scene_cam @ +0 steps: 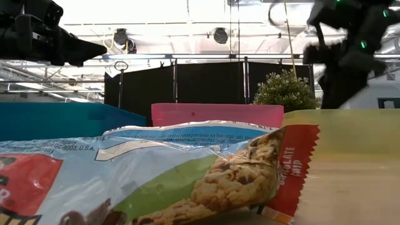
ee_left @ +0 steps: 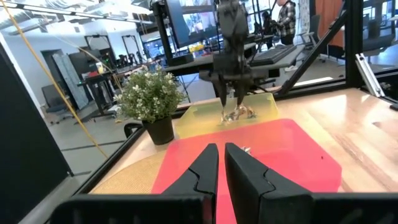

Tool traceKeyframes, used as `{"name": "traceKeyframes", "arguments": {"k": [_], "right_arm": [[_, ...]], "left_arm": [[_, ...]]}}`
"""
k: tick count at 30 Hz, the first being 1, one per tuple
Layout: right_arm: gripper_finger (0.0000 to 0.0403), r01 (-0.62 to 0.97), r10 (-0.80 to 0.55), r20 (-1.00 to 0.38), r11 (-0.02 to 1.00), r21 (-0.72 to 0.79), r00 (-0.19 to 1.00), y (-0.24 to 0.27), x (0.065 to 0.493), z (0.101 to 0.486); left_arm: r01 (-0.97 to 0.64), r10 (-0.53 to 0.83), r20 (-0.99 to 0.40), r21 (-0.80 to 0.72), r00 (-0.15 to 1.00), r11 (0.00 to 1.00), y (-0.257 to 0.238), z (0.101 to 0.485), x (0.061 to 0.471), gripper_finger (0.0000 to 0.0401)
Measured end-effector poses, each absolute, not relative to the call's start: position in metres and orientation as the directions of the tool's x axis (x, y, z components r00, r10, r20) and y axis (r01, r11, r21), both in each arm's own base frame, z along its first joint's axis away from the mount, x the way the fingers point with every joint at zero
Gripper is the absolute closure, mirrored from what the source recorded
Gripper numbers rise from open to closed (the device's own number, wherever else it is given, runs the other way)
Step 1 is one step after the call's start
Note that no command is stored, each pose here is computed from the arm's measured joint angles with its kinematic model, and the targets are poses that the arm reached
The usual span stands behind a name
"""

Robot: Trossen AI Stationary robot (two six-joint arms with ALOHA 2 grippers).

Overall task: Pick and place Granola Bars by type
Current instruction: Put the red granola bar into the red bin

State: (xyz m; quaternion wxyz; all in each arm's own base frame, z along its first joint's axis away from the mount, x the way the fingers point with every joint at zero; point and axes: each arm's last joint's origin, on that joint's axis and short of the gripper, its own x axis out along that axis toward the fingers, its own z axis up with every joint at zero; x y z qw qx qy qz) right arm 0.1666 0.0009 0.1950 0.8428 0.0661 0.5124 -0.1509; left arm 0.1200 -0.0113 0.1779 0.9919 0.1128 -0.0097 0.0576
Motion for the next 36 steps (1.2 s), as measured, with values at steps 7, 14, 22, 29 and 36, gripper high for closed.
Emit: {"name": "traceKeyframes", "arguments": {"k": [7,14,22,29,36], "right_arm": [[0.0219,0.191,-0.173,-0.603,0.981,-0.034,0.779,0.001,0.178,0.268],[0.0294,-0.102,0.060,-0.199,0.972,-0.210,0.978,0.007,0.162,0.304],[0.0390,-0.142,0.118,-0.097,0.945,-0.296,0.988,0.008,0.143,0.266],[0.0400,-0.010,-0.004,-0.047,0.952,-0.304,0.999,0.004,0.140,0.206],[0.0402,0.105,-0.099,0.035,0.951,-0.292,0.994,-0.002,0.134,0.186]], "left_arm": [[-0.116,0.111,0.033,0.219,0.993,0.969,-0.011,0.178,0.120,0.0364],[-0.108,0.103,0.033,0.220,0.994,0.970,-0.012,0.178,0.120,0.0364],[0.087,-0.086,-0.015,0.237,0.996,0.968,-0.017,0.173,0.120,0.0364],[0.136,-0.160,0.089,0.229,0.983,0.964,-0.019,0.183,0.119,0.0364],[0.068,-0.071,0.025,0.087,0.997,0.994,-0.018,0.194,0.127,0.0364]]}}
